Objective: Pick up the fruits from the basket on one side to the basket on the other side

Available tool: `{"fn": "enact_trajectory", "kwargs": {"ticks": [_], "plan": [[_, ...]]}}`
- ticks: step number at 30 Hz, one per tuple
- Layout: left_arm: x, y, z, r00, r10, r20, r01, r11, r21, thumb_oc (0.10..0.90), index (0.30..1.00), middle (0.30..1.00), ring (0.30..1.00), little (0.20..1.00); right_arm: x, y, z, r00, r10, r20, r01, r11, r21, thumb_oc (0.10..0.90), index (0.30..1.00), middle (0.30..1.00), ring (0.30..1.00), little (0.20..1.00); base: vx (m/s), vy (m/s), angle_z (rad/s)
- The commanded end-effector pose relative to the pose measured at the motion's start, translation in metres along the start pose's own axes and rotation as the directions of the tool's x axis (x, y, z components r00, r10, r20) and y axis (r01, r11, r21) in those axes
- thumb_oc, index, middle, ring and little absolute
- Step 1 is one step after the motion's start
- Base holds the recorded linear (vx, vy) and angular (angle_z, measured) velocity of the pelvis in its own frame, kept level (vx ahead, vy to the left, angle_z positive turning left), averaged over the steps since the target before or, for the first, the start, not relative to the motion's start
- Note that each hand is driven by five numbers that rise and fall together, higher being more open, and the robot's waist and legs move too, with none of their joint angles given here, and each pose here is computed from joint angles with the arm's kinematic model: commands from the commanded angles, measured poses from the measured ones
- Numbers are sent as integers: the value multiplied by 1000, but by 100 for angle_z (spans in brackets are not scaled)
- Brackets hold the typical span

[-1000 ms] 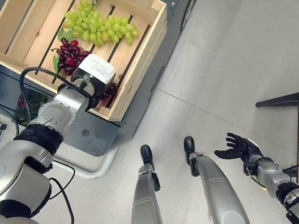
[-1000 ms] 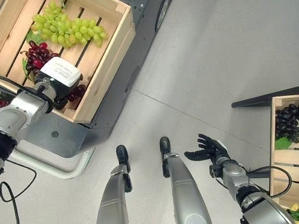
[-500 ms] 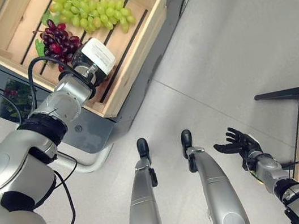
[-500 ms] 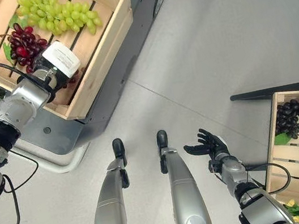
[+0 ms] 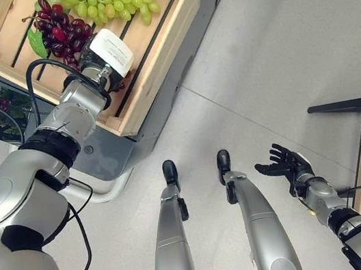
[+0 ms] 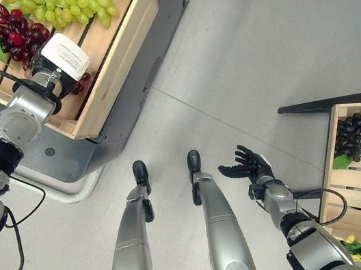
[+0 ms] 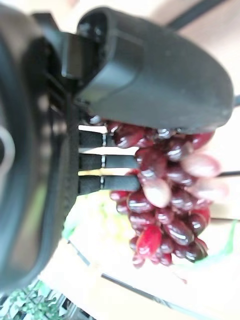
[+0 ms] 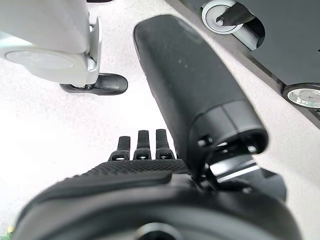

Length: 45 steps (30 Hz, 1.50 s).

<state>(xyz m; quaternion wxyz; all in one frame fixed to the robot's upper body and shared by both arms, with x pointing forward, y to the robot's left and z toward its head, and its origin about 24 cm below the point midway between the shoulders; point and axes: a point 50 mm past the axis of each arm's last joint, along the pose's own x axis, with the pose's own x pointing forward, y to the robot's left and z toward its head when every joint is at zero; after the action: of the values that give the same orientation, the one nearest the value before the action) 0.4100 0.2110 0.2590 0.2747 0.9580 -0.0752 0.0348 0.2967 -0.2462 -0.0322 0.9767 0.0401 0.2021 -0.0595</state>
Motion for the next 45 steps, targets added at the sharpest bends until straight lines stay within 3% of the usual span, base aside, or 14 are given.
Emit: {"fn": "enact_trajectory", "kwargs": {"ticks": [1,7,11,17,26,28,30,31,33,36,45], "plan": [[-6,-5,-42,994,-10,-110,5,999,-53,400,300,300,300,300,-4,-20,13,995,-52,83,50,998,29,800,900,900,900,900,0,0,0],[-8,10,-43,992,112,-66,-120,984,-129,400,300,300,300,300,-6,-21,9,996,-38,80,35,999,38,800,900,900,900,900,0,0,0],[-13,11,-48,978,185,-93,-203,946,-254,400,300,300,300,300,-9,-23,1,997,-46,66,42,998,56,800,900,900,900,900,0,0,0],[-26,-9,-52,924,268,-272,-381,694,-611,400,300,300,300,300,-21,-26,-23,998,-53,18,52,997,63,800,900,900,900,900,61,-22,-1],[-44,-52,-37,881,138,-453,-472,341,-813,400,300,300,300,300,-35,-17,-48,999,-26,-38,28,999,41,800,900,900,900,900,96,-7,-5],[-46,-54,-37,869,116,-482,-494,274,-825,400,300,300,300,300,-36,-17,-49,999,-24,-37,25,999,29,800,900,900,900,900,80,3,-2],[-50,-54,-36,837,90,-540,-547,126,-828,400,300,300,300,300,-39,-15,-48,1000,-18,-15,18,1000,0,800,900,900,900,900,77,-6,2],[-51,-55,-36,836,87,-542,-548,121,-827,400,300,300,300,300,-39,-15,-48,1000,-18,-14,18,1000,-2,800,900,900,900,900,41,-18,3],[-56,-55,-40,801,52,-597,-596,-30,-802,400,300,300,300,300,-40,-5,-42,1000,16,24,-15,999,-38,800,900,900,900,900,44,-29,4],[-60,-58,-39,778,9,-629,-617,-183,-765,400,300,300,300,300,-40,6,-35,996,56,75,-52,998,-48,800,900,900,900,900,37,-27,6],[-61,-50,-21,787,-30,-617,-536,-528,-659,400,300,300,300,300,-44,46,-3,956,152,251,-147,988,-39,800,900,900,900,900,75,-13,1]]}}
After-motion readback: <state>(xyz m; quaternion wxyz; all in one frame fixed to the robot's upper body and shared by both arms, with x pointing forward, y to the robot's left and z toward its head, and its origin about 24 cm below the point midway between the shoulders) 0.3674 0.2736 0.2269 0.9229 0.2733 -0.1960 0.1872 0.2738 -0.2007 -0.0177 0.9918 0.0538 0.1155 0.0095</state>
